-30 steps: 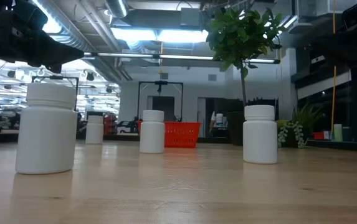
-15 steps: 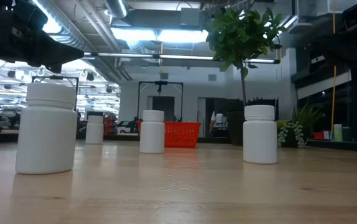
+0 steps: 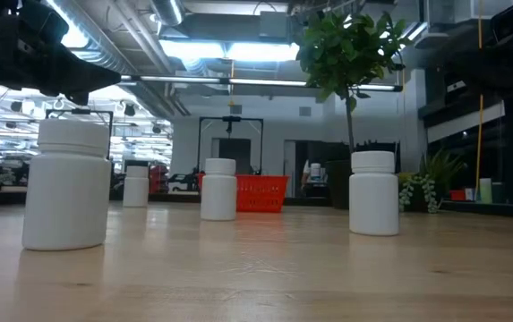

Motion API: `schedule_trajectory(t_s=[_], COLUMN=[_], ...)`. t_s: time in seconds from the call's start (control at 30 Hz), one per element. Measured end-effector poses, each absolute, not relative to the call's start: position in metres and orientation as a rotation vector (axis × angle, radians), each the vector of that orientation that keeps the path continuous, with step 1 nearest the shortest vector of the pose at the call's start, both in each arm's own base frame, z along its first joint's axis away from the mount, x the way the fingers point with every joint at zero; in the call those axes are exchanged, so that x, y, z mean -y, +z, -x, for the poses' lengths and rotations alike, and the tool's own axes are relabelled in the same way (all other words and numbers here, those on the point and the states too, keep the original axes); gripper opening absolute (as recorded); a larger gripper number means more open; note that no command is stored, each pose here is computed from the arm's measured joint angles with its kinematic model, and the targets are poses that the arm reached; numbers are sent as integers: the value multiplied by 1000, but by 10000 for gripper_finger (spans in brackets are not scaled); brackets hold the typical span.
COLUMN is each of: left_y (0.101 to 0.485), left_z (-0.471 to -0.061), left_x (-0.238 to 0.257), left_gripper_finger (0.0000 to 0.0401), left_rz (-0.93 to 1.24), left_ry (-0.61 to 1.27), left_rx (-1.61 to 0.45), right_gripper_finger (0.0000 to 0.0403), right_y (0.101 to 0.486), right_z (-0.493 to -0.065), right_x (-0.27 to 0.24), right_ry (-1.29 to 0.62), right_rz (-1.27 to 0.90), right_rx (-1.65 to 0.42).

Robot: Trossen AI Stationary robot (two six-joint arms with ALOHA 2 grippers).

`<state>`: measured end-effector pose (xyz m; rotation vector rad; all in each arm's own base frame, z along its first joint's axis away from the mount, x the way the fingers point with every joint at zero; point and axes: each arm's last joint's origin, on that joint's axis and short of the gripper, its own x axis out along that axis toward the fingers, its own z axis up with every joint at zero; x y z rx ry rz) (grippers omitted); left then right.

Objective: Pick and place pill bottles into a basket
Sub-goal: Put the white pill bottle into the red bin

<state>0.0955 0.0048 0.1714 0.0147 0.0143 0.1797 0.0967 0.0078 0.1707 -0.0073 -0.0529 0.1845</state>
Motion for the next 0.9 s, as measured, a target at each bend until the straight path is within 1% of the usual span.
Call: schedule_trajectory(t_s=[0.33,0.47,0.57,0.7,0.77,0.83,0.9], left_y=[171,172,173,175,176,176,176], left_z=[-95,-95,-95,-94,-93,-93,-92], left_x=[-5,-5,-7,-10,-12,-13,-14], left_gripper_finger=[4,4,4,4,4,4,4], left_rz=[2,-51,-57,-23,33,79,69], left_ry=[180,184,245,381,440,476,512], left_rx=[-13,-16,0,18,38,50,48], right_gripper_finger=[10,10,10,10,10,10,10], right_y=[171,171,171,173,177,180,182], right_z=[-97,-97,-97,-97,-97,-96,-96], right_x=[-8,-4,-1,0,0,0,1], right_ry=[179,42,-61,-75,-76,-88,-122], right_rz=[37,-1,-26,-23,-23,-2,22], right_rx=[57,53,54,81,115,145,166])
